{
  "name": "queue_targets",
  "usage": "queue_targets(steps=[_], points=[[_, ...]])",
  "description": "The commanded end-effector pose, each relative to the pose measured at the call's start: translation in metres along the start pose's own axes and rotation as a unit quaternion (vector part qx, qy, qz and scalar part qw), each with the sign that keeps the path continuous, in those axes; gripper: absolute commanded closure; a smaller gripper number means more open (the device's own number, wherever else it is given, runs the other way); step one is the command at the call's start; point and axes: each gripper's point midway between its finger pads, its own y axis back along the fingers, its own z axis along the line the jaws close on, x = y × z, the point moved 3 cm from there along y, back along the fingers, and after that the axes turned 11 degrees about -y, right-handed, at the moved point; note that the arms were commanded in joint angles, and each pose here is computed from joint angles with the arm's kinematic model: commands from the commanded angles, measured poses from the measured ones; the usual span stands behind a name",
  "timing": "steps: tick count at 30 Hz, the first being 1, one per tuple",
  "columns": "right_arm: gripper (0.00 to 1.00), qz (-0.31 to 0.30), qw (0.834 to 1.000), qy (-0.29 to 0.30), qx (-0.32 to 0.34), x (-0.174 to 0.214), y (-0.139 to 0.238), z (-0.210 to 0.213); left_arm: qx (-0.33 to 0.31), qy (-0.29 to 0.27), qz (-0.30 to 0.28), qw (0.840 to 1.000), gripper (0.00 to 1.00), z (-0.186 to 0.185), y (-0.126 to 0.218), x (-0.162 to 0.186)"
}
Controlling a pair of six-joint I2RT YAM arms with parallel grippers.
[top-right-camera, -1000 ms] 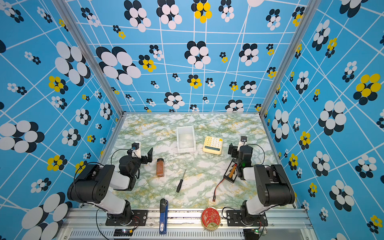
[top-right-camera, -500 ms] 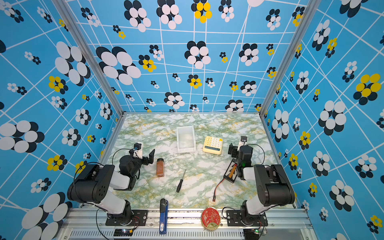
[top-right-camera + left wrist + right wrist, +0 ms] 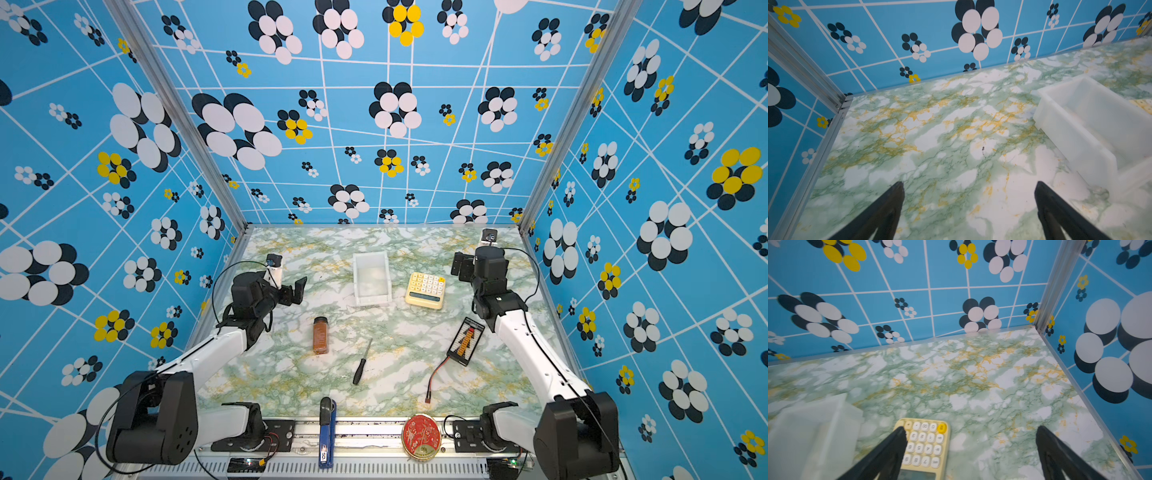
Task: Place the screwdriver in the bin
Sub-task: 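Reach the right gripper down over the black-handled screwdriver while the left arm lifts, then close the right gripper on the screwdriver's black handle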
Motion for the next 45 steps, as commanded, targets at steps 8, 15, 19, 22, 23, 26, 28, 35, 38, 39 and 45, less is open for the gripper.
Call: queue_targets(steps=[8,15,19,22,23,26,28,35,38,39,45], points=[[0.08,0.273,0.96,0.057,-0.023,0.134,0.088,0.083,0.013,-0.007,0.147,0.989,0.01,0.005,0.073,-0.027],[0.16,0.383,0.913,0.129,-0.053,0.216,0.121,0.146,0.082,0.027,0.182,0.98,0.01,-0.007,0.081,-0.071],[0.24,0.422,0.889,0.167,-0.062,0.255,0.136,0.171,0.098,0.036,0.17,0.98,0.01,-0.012,0.084,-0.084],[0.28,0.444,0.88,0.156,-0.069,0.281,0.14,0.181,0.096,0.032,0.159,0.982,0.01,-0.011,0.089,-0.093],[0.33,0.455,0.875,0.147,-0.073,0.289,0.14,0.184,0.094,0.03,0.156,0.983,0.01,-0.01,0.09,-0.095],[0.37,0.478,0.864,0.138,-0.08,0.309,0.142,0.194,0.089,0.024,0.146,0.985,0.01,-0.007,0.097,-0.104],[0.37,0.478,0.862,0.147,-0.082,0.316,0.142,0.202,0.086,0.02,0.138,0.987,0.01,-0.006,0.101,-0.109],[0.37,0.488,0.858,0.144,-0.069,0.335,0.135,0.21,0.085,0.013,0.126,0.988,0.01,-0.006,0.109,-0.115],[0.39,0.487,0.859,0.147,-0.058,0.341,0.13,0.208,0.091,0.017,0.126,0.988,0.01,-0.009,0.111,-0.113],[0.39,0.487,0.859,0.15,-0.053,0.343,0.128,0.207,0.093,0.018,0.127,0.987,0.01,-0.009,0.11,-0.112],[0.43,0.488,0.855,0.173,-0.025,0.353,0.122,0.199,0.1,0.023,0.123,0.987,0.01,-0.012,0.111,-0.111]])
